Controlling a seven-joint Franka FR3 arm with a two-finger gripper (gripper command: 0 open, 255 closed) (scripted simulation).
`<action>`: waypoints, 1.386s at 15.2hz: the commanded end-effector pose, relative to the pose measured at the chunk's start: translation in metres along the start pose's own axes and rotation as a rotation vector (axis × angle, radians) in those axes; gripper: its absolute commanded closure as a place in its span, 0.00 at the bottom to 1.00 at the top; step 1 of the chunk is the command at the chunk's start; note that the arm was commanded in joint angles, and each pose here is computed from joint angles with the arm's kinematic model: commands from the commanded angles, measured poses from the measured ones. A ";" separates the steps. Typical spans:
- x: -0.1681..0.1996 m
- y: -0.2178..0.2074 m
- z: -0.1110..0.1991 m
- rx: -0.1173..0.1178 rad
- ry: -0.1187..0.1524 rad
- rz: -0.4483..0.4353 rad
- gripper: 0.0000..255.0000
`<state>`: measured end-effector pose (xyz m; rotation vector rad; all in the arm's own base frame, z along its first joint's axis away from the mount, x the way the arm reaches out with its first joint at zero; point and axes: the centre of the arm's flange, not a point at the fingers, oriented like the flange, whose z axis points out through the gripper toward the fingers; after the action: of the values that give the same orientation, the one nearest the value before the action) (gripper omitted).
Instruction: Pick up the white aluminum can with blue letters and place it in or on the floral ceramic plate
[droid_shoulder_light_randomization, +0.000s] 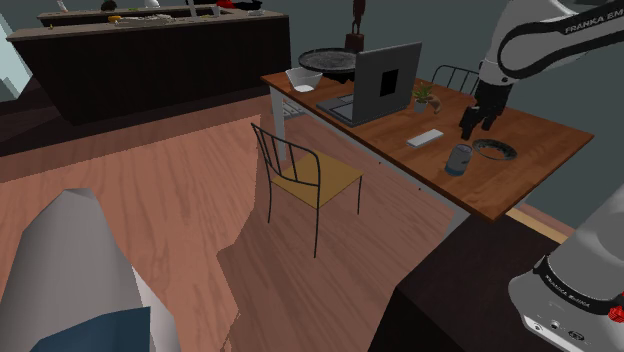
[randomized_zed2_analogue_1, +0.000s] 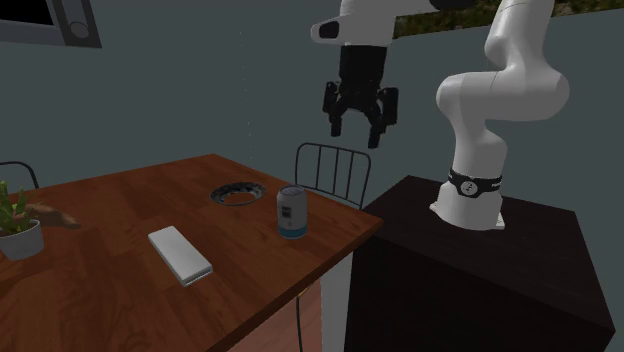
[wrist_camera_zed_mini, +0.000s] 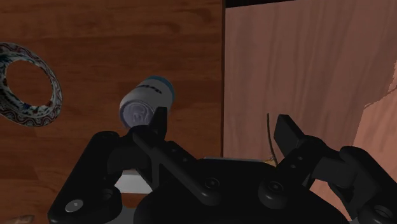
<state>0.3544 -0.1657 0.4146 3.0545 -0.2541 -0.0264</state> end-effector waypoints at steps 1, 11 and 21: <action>0.006 0.015 0.020 -0.003 0.002 0.001 0.00; 0.041 0.100 0.114 -0.012 0.001 0.009 0.00; 0.042 0.102 0.156 -0.012 0.001 0.009 0.00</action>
<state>0.3749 -0.2840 0.2686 3.0417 -0.2663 -0.0259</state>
